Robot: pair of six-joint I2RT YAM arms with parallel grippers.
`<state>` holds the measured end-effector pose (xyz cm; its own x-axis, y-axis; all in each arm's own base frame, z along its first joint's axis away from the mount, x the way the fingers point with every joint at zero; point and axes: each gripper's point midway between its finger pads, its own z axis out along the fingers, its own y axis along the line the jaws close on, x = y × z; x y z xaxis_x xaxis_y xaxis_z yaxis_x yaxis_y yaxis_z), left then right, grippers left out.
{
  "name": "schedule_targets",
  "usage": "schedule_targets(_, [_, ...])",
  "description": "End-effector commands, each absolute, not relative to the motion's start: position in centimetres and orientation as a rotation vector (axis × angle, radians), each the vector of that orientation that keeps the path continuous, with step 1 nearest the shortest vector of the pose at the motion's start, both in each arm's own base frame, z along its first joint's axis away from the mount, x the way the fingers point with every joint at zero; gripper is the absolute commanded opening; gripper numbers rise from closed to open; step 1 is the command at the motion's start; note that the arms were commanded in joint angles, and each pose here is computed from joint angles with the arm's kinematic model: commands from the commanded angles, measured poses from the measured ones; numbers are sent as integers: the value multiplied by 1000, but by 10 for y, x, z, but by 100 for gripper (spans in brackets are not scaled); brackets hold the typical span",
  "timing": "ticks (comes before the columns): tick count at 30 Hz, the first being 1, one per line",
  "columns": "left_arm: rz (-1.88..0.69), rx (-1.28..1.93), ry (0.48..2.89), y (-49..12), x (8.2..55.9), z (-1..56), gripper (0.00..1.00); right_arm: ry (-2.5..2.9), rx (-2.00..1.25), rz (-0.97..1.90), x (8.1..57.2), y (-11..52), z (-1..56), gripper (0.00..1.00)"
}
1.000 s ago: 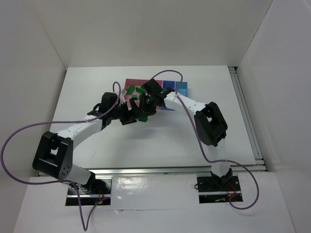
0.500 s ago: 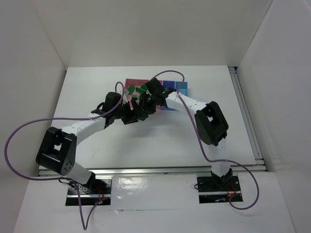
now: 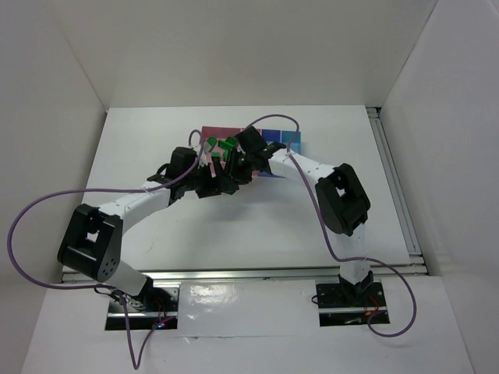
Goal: Sort the legos into containers by color
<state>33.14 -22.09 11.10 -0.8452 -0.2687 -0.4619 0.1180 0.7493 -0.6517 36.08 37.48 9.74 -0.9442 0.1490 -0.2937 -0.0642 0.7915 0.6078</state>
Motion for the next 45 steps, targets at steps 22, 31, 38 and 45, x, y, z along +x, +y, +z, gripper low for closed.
schedule_targets(22, [-819, -5, 2443, -202, 336, 93, 82, 2537, 70, 1042, 366, 367, 153, 22])
schedule_targets(31, [-666, -51, 2485, -166, 305, 93, 79, 2518, 106, 843, 391, 336, 144, 22])
schedule_targets(38, [-532, -350, 2451, -107, 302, 104, 87, 2425, 81, 684, 445, 335, 151, 23])
schedule_targets(45, [-578, -347, 2482, -111, 309, 106, 95, 2375, 44, 708, 501, 373, 141, 56])
